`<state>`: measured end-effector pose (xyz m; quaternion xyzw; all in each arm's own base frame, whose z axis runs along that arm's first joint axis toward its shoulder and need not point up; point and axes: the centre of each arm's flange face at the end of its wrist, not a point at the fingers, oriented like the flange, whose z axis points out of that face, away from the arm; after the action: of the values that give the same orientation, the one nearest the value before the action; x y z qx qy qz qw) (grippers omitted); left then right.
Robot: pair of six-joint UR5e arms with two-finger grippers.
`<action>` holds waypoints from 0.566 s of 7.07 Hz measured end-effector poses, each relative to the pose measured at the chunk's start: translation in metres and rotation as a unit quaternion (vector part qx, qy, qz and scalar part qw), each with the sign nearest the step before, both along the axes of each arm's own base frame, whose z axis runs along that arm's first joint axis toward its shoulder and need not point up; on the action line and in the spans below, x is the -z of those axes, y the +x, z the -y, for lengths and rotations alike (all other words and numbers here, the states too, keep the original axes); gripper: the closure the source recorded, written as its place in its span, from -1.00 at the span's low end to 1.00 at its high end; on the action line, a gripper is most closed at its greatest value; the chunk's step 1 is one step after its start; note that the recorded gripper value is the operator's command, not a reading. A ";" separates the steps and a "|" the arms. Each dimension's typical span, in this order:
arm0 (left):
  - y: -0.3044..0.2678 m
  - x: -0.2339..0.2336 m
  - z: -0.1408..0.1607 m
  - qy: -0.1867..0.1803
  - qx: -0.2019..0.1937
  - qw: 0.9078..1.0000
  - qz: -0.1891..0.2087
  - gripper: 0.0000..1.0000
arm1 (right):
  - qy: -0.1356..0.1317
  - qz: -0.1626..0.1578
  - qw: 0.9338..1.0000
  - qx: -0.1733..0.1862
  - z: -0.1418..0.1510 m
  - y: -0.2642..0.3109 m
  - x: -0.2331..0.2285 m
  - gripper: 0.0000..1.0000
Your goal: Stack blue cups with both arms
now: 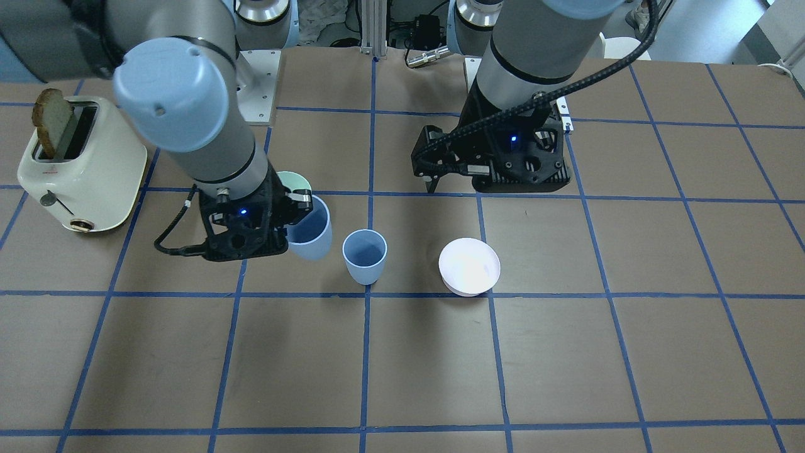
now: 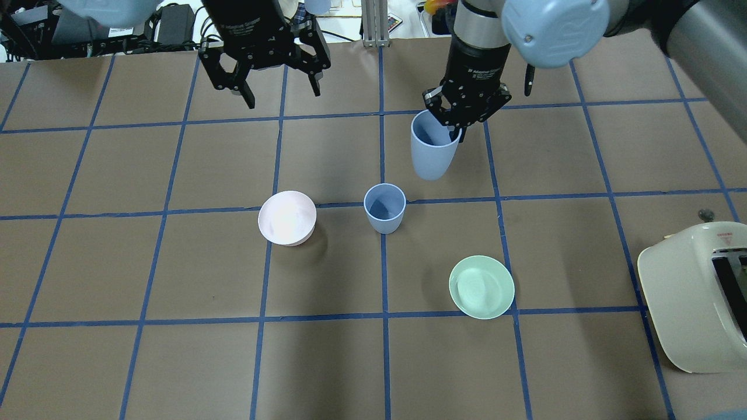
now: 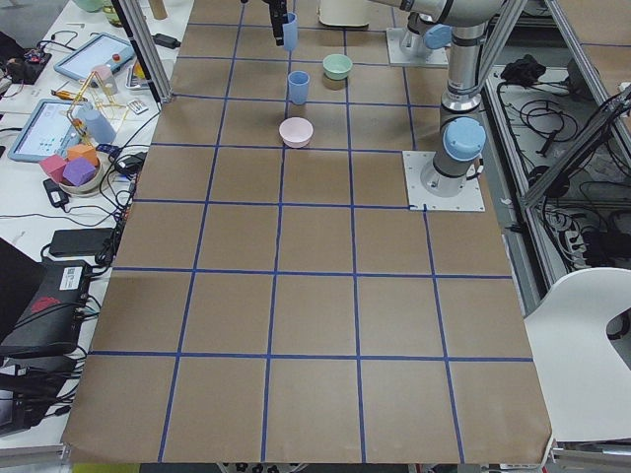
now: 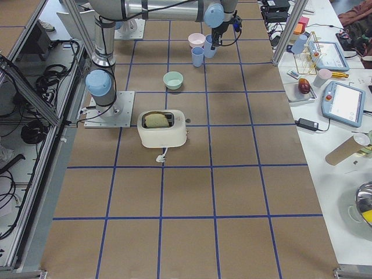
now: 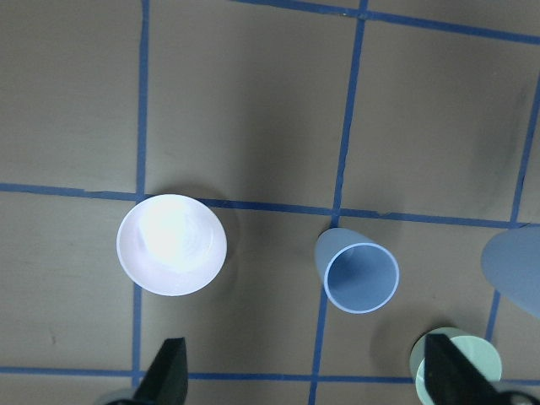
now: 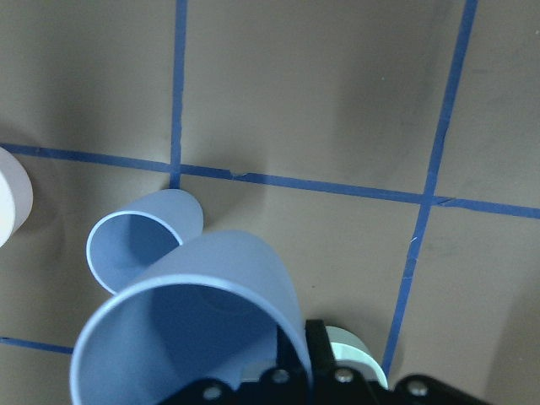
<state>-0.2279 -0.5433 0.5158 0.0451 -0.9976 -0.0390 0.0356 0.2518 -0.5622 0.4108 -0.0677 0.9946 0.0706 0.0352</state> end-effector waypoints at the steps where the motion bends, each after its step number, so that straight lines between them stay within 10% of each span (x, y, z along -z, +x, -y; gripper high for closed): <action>1: 0.015 0.001 -0.020 0.009 0.010 1.000 0.003 -1.00 | -0.005 -0.001 1.000 0.001 -0.016 0.022 0.008 1.00; 4: 0.047 0.016 -0.040 -0.042 0.023 0.999 0.000 -1.00 | -0.025 0.000 1.000 0.014 -0.036 0.054 0.034 1.00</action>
<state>-0.1810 -0.5034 0.4999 0.0207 -0.9991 0.0018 0.0370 0.3063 -0.5257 0.3765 -0.0550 0.9969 0.0451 0.0348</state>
